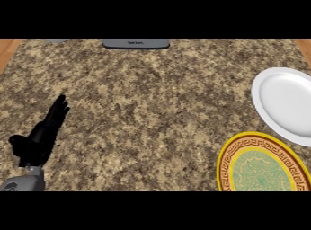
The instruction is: Pick the bell pepper from the plate and place it in the plate
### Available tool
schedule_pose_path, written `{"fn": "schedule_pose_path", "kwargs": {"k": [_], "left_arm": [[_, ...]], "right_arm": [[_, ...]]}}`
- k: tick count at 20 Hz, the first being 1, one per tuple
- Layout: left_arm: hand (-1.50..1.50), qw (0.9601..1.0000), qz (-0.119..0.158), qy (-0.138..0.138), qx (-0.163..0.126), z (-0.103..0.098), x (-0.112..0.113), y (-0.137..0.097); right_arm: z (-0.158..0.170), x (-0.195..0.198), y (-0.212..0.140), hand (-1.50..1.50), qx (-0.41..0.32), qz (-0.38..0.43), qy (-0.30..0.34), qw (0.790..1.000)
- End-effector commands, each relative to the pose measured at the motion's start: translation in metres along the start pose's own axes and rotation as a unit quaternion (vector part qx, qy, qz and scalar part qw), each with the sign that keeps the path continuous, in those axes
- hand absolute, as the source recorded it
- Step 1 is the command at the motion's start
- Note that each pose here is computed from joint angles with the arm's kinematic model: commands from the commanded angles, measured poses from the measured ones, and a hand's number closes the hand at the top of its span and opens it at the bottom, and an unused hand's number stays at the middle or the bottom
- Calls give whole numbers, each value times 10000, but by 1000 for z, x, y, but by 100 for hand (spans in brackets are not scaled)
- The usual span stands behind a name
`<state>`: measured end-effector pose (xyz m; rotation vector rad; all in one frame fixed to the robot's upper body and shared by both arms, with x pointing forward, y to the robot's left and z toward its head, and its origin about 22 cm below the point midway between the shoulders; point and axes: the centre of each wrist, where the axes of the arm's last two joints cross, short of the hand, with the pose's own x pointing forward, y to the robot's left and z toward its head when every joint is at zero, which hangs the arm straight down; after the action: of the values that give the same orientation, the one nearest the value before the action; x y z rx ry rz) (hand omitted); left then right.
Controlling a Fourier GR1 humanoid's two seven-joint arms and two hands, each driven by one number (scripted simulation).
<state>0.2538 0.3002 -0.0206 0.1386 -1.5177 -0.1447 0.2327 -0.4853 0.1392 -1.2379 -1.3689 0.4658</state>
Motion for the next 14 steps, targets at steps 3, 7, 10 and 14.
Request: {"fn": "schedule_pose_path", "kwargs": {"k": [3, 7, 10, 14], "left_arm": [[0, 9999, 111, 6, -115, 10, -17, 9], [0, 10000, -79, -11, 6, -3, -6, 3], [0, 10000, -44, -44, -4, -3, -4, -4], [0, 10000, -42, -12, 7, -3, -7, 3]], "right_arm": [[-29, 45, 51, 150, 205, -138, -120, 9996], [-48, 39, 87, 150, 363, -152, -6, 9992], [-41, 36, 111, 150, -215, -1109, 504, 9923], [-67, 52, 124, -150, -84, -798, 909, 9926]]}}
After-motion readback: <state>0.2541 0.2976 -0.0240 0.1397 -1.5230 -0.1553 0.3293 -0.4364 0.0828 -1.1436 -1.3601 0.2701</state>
